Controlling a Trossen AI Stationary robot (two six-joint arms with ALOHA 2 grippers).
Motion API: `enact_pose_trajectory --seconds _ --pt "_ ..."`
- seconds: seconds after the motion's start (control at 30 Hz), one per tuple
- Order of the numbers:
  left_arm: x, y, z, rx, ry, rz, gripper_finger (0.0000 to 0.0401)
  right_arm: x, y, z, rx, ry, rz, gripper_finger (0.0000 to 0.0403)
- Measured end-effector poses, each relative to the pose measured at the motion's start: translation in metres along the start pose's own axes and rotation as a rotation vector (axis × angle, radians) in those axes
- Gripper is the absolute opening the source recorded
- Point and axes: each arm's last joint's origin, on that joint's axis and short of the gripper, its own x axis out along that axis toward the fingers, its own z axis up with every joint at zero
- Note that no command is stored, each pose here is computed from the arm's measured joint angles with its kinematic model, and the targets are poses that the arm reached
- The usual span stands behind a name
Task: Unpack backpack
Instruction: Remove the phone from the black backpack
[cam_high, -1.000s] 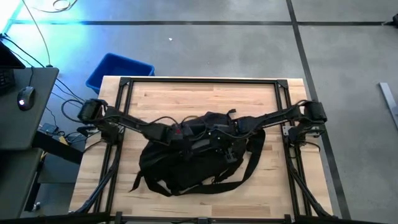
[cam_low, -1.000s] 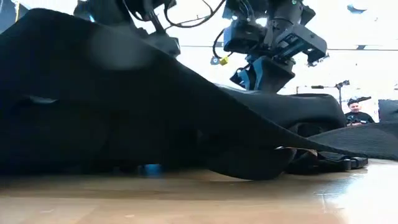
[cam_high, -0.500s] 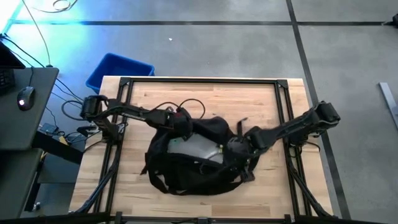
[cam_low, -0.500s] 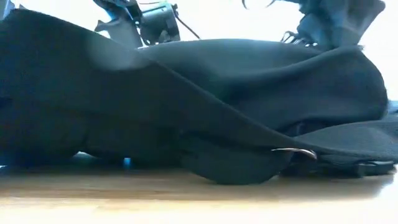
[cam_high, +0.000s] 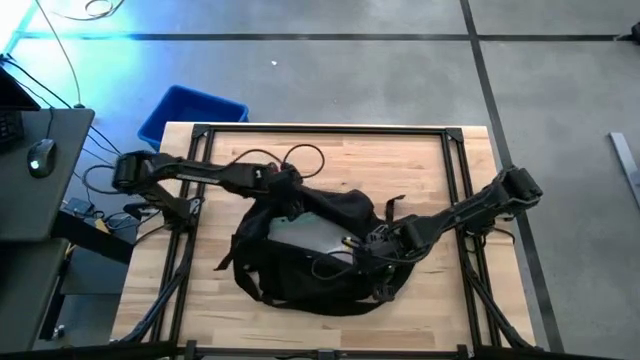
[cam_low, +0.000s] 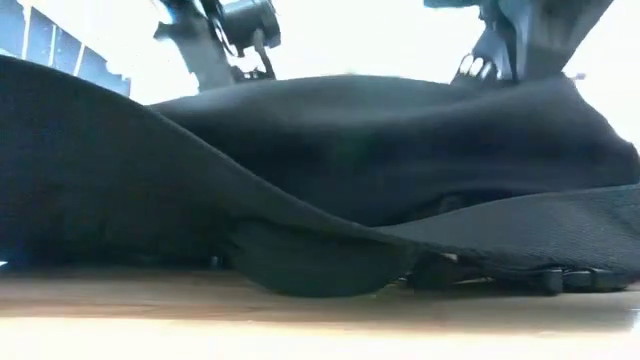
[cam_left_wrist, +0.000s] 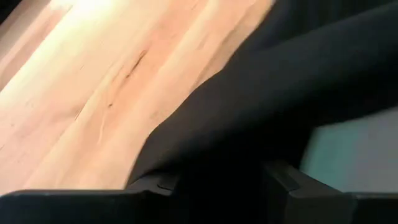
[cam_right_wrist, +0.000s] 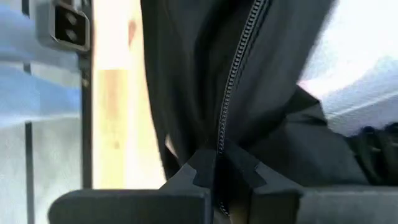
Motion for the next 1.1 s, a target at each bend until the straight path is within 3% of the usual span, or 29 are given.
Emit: enact_pose_trajectory --seconds 0.17,0.37,0.57,0.7,0.8,0.97,1.1 --pt "-0.048 -0.01 -0.003 -0.041 -0.098 -0.159 0.0104 -0.034 -0.002 0.002 0.098 -0.057 -0.048 0.0026" --pt "-0.069 -0.039 -0.001 -0.044 -0.243 -0.332 0.0104 -0.062 -0.014 0.014 0.295 -0.153 -0.03 0.0102" --pt "-0.041 -0.078 0.0 0.07 -0.27 -0.484 0.0104 -0.059 -0.022 0.03 0.326 -0.215 -0.024 0.0169" --pt "-0.008 -0.092 -0.011 0.119 -0.171 -0.462 0.0104 -0.036 -0.03 0.035 0.422 -0.188 -0.108 0.0195" --pt "0.012 -0.097 -0.016 0.132 -0.126 -0.443 0.0104 -0.023 -0.037 0.034 0.539 -0.161 -0.182 0.0201" --pt "0.029 -0.103 -0.023 0.167 -0.059 -0.485 0.0104 -0.019 -0.051 0.016 0.786 -0.082 -0.41 0.0199" --pt "0.03 -0.107 -0.027 0.199 -0.048 -0.491 0.0104 -0.012 -0.054 0.013 0.83 -0.096 -0.412 0.0199"
